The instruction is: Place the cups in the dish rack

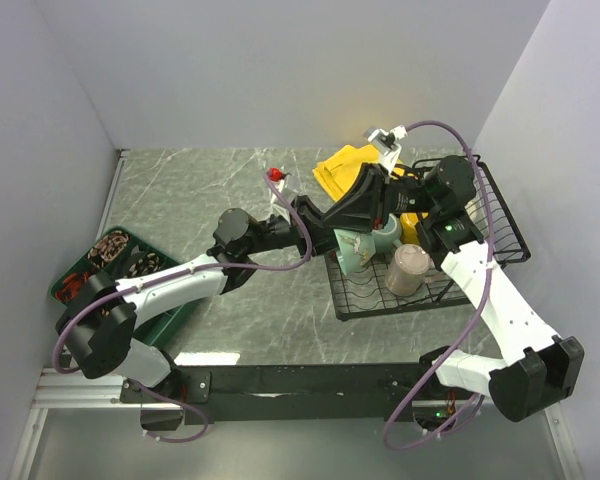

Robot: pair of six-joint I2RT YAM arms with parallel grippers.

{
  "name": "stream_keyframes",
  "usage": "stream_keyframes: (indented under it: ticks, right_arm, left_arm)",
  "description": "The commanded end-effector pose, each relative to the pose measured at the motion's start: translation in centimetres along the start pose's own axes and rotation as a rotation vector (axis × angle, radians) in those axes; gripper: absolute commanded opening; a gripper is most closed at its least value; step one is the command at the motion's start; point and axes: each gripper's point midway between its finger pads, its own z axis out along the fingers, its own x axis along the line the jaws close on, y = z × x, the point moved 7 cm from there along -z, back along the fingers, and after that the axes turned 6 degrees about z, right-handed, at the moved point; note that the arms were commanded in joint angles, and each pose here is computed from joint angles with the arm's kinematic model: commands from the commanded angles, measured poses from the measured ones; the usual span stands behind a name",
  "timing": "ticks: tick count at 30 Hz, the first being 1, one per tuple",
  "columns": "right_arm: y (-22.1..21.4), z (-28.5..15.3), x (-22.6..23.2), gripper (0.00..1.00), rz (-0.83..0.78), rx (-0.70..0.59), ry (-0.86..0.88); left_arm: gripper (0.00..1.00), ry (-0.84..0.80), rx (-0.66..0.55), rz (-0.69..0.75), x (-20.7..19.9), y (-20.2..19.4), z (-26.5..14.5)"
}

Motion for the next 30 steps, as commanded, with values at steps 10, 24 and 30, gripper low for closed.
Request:
stream_keyframes:
  ticks: [10,24,30]
  right_arm:
    - [-0.4,-1.3,2.4,0.39,-0.050,0.077,0.073]
    - [0.0,-1.5,2.4,0.00,-0.059,0.063,0.054]
    - [0.4,-1.8,1.9,0.00,-0.071,0.035,0.020]
  left_arm:
    - [0.04,-0.026,-0.222,0.100,-1.5,5.9,0.1]
    - [0.28,-0.005,-0.204,0.051,-1.1,5.6,0.2]
    - [0.53,0.028,-0.164,0.026,-1.1,5.0,-0.3]
